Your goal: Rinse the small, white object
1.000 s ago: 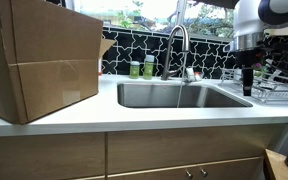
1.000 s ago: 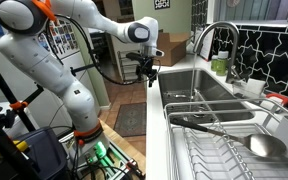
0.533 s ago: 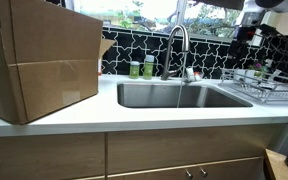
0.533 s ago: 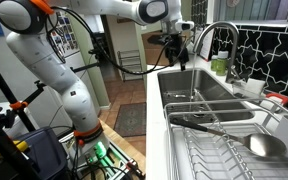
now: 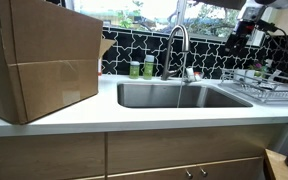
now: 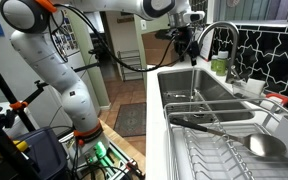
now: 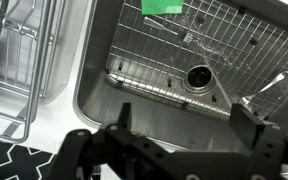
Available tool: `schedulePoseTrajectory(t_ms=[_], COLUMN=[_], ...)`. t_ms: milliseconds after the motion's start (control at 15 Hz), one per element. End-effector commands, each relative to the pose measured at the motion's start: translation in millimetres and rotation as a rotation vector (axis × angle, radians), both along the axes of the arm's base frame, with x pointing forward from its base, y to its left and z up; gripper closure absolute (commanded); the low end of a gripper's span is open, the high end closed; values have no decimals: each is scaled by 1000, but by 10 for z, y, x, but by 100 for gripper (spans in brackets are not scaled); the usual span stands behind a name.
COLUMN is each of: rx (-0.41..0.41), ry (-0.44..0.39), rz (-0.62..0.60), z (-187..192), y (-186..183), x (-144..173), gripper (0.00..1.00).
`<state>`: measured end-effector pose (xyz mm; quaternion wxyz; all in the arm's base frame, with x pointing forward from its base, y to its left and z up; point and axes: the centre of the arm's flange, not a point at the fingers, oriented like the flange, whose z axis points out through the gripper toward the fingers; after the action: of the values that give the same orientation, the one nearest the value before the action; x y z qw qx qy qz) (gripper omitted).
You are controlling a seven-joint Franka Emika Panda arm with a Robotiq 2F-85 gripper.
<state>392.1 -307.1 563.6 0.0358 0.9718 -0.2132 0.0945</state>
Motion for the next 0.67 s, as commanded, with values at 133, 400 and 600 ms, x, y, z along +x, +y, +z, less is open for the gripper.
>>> schedulePoseTrajectory(t_ms=[133, 400, 600], rx=[-4, -39, -22], ry=[-22, -77, -73], rz=[-203, -237, -255], z=[79, 52, -70], y=[-487, -970, -1156], x=[331, 846, 1170], gripper=[0, 0, 0])
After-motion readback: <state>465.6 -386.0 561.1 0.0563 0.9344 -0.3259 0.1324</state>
